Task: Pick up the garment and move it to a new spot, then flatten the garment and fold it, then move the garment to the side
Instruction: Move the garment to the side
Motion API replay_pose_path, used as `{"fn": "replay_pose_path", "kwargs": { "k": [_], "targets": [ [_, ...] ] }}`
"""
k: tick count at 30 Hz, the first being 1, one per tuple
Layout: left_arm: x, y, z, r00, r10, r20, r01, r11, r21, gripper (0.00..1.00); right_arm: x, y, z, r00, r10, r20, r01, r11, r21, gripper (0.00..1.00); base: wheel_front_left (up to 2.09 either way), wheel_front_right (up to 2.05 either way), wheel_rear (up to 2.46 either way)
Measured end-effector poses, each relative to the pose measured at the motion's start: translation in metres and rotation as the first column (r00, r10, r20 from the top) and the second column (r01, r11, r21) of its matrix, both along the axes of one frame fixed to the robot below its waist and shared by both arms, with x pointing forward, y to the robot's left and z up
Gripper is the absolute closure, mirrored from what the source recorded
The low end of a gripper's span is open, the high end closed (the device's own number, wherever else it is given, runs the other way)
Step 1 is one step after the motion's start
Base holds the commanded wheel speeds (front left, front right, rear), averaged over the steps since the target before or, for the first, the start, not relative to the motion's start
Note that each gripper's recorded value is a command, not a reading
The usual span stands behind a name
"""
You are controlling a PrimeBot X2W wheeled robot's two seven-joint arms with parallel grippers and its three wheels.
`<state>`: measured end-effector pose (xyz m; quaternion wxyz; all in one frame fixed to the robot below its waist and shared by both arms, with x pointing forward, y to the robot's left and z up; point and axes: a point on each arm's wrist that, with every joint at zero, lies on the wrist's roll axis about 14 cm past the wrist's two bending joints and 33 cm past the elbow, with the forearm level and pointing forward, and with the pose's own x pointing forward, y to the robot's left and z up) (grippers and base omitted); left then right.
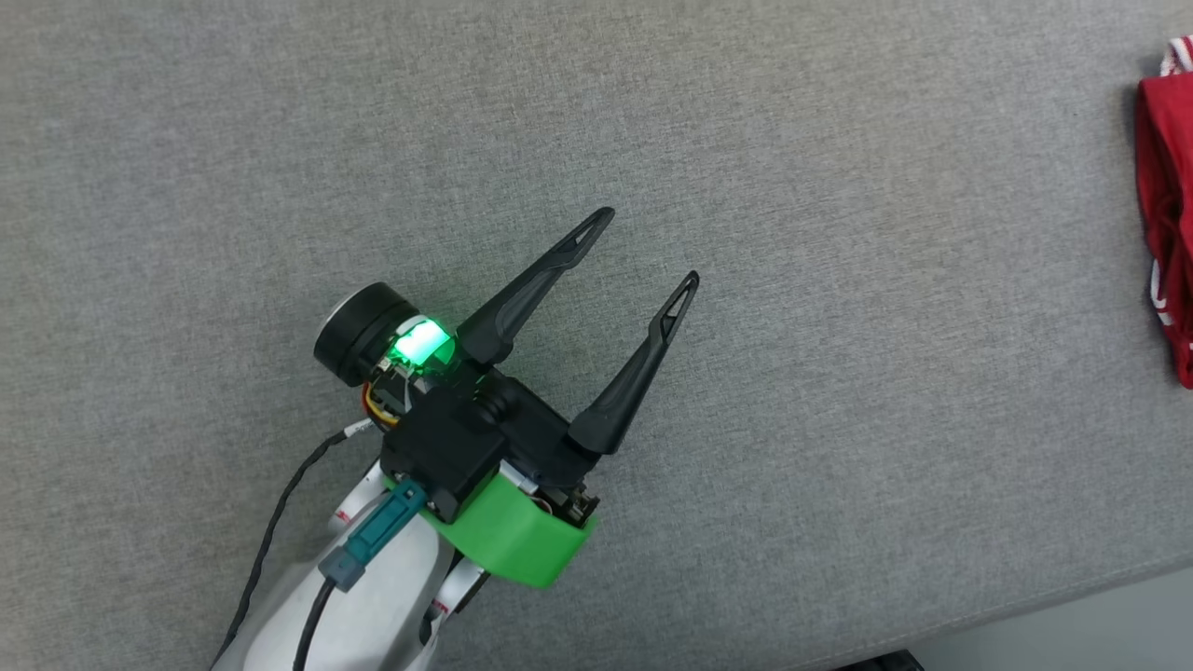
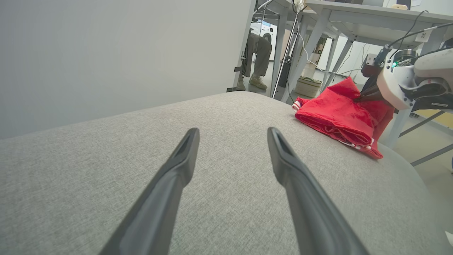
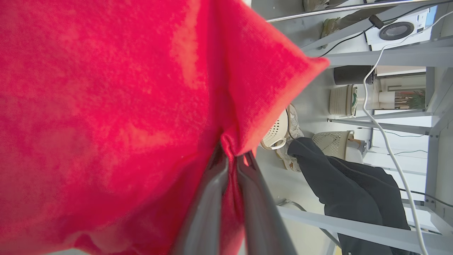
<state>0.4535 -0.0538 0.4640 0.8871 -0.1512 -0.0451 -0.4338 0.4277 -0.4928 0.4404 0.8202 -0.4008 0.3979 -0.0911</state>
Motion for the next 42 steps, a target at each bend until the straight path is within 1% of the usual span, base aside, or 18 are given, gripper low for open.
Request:
{"fn": "replay_pose_path", "kwargs": {
  "k": [4, 9, 10, 11, 12, 18, 21, 24, 27, 31, 32, 34, 38, 40, 41, 42],
  "targets": [
    [0.003, 0.000, -0.008, 1.000, -0.001, -0.016, 0.000, 1.000, -0.005, 0.00, 0.004, -0.008, -0.007, 1.000, -0.012, -0.007, 0.012, 1.000, -0.018, 1.00, 0.00, 0.00, 0.00],
    [0.003, 0.004, -0.012, 1.000, 0.010, -0.024, -0.010, 1.000, 0.003, 0.00, 0.019, -0.010, -0.007, 0.999, -0.006, 0.040, 0.007, 1.000, -0.010, 1.00, 0.00, 0.00, 0.00],
    [0.003, 0.005, -0.011, 1.000, 0.012, -0.023, -0.012, 1.000, 0.004, 0.00, 0.020, -0.011, -0.007, 0.999, -0.009, 0.044, 0.010, 1.000, -0.010, 0.93, 0.00, 0.00, 0.00],
    [0.003, 0.005, -0.011, 1.000, 0.014, -0.022, -0.014, 1.000, 0.006, 0.00, 0.022, -0.012, -0.005, 0.999, -0.008, 0.052, 0.009, 1.000, -0.014, 0.56, 0.00, 0.00, 0.00],
    [0.003, 0.006, -0.009, 1.000, 0.017, -0.021, -0.016, 1.000, 0.007, 0.00, 0.022, -0.014, -0.004, 0.998, -0.012, 0.062, 0.013, 1.000, -0.014, 0.00, 0.00, 0.00, 0.00],
    [0.003, 0.007, 0.005, 0.999, 0.043, -0.012, -0.044, 0.999, -0.008, 0.00, 0.029, -0.012, 0.009, 0.992, 0.013, 0.122, -0.012, 1.000, -0.008, 0.00, 0.00, 0.00, 0.00],
    [0.001, 0.011, 0.010, 0.998, 0.057, -0.005, -0.057, 0.998, 0.008, 0.00, 0.033, -0.004, 0.017, 0.985, 0.041, 0.167, -0.044, 0.999, 0.009, 0.00, 0.00, 0.00, 0.00],
    [0.000, 0.017, 0.020, 0.995, 0.098, -0.005, -0.098, 0.995, 0.005, 0.00, 0.044, 0.016, 0.031, 0.962, 0.082, 0.259, -0.099, 0.994, 0.055, 0.00, 0.00, 0.00, 0.00],
    [-0.002, 0.030, 0.027, 0.988, 0.156, -0.016, -0.156, 0.988, 0.005, 0.00, 0.055, 0.039, 0.049, 0.928, 0.118, 0.354, -0.161, 0.982, 0.094, 0.00, 0.00, 0.00, 0.00],
    [-0.006, 0.052, 0.034, 0.970, 0.240, -0.034, -0.240, 0.971, 0.015, 0.00, 0.064, 0.075, 0.074, 0.862, 0.142, 0.486, -0.248, 0.955, 0.161, 0.00, 0.00, 0.00, 0.00],
    [-0.008, 0.060, 0.037, 0.963, 0.268, -0.036, -0.267, 0.963, 0.017, 0.00, 0.064, 0.087, 0.080, 0.841, 0.136, 0.523, -0.271, 0.943, 0.190, 0.00, 0.00, 0.00, 0.00],
    [-0.012, 0.073, 0.040, 0.950, 0.311, -0.039, -0.311, 0.950, 0.023, 0.00, 0.060, 0.106, 0.086, 0.812, 0.136, 0.568, -0.312, 0.923, 0.225, 0.00, 0.00, 0.00, 0.00],
    [-0.020, 0.101, 0.054, 0.916, 0.401, -0.025, -0.401, 0.916, 0.022, 0.00, 0.049, 0.142, 0.108, 0.728, 0.095, 0.679, -0.394, 0.869, 0.300, 0.00, 0.00, 0.00, 0.00],
    [-0.026, 0.112, 0.058, 0.900, 0.436, -0.019, -0.436, 0.900, 0.025, 0.00, 0.042, 0.155, 0.119, 0.684, 0.055, 0.727, -0.426, 0.840, 0.337, 0.00, 0.00, 0.00, 0.00],
    [-0.029, 0.119, 0.061, 0.892, 0.453, -0.014, -0.452, 0.891, 0.027, 0.00, 0.037, 0.164, 0.123, 0.660, 0.027, 0.751, -0.444, 0.820, 0.361, 0.00, 0.00, 0.00, 0.00],
    [-0.033, 0.125, 0.063, 0.883, 0.469, -0.010, -0.468, 0.883, 0.029, 0.00, 0.032, 0.172, 0.124, 0.644, 0.010, 0.765, -0.461, 0.803, 0.378, 0.00, 0.00, 0.00, 0.00]
  ]
}}
